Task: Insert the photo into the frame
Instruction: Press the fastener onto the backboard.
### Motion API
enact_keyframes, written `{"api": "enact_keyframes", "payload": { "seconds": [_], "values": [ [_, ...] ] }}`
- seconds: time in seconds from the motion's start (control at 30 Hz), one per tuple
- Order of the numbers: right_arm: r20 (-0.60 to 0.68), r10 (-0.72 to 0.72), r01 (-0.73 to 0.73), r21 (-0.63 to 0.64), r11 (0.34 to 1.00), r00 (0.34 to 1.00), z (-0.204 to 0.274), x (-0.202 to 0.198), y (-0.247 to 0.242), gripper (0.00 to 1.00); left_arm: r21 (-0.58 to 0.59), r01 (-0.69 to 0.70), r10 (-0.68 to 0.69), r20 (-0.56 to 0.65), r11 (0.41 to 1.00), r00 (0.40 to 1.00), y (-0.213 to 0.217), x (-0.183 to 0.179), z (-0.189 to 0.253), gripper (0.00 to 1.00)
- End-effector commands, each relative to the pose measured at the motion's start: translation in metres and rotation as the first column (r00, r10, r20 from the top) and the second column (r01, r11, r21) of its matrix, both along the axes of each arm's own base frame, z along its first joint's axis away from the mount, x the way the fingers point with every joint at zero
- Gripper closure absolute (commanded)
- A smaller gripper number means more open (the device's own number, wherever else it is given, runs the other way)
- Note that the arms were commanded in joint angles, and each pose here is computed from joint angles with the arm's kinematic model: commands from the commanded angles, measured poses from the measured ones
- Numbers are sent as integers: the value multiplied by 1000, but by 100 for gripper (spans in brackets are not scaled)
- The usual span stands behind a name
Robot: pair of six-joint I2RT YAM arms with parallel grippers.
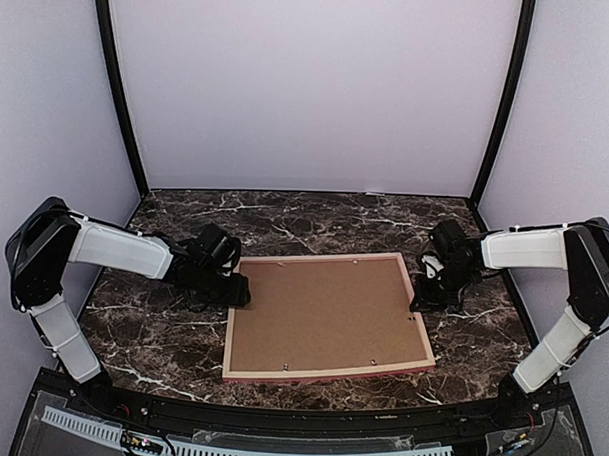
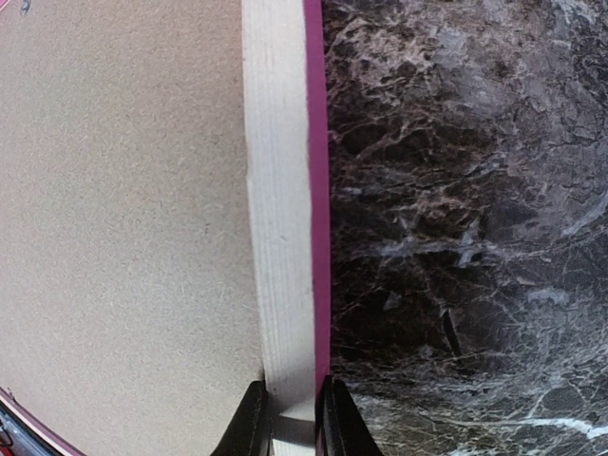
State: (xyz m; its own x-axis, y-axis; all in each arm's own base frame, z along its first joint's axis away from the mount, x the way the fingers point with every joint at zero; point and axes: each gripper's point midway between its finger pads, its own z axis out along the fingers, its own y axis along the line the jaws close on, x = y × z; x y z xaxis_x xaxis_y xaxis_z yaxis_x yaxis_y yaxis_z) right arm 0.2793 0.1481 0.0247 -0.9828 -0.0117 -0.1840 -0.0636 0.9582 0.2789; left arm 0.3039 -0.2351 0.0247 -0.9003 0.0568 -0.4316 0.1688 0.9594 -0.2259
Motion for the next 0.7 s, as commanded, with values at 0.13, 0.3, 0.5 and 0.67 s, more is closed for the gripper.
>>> {"api": "enact_keyframes", "payload": {
  "seconds": [0.13,0.3,0.5,0.67],
  "values": [
    [-26,-32,31,-14,999,999,-16,-6,-5,85,66,27,-19,-118,997,993,19,-37,-19,47],
    [-29,-29,29,-12,1000,999,-17,-7,-5,85,66,23,-15,-120,998,993,20,-38,-20,56],
    [-30,-27,27,-13,1000,999,-18,-8,-5,85,57,11,-4,-129,998,992,20,-40,-24,61],
    [-33,-27,27,-13,1000,999,-19,-8,-5,85,47,1,5,-124,999,992,19,-39,-25,66]
  ]
}}
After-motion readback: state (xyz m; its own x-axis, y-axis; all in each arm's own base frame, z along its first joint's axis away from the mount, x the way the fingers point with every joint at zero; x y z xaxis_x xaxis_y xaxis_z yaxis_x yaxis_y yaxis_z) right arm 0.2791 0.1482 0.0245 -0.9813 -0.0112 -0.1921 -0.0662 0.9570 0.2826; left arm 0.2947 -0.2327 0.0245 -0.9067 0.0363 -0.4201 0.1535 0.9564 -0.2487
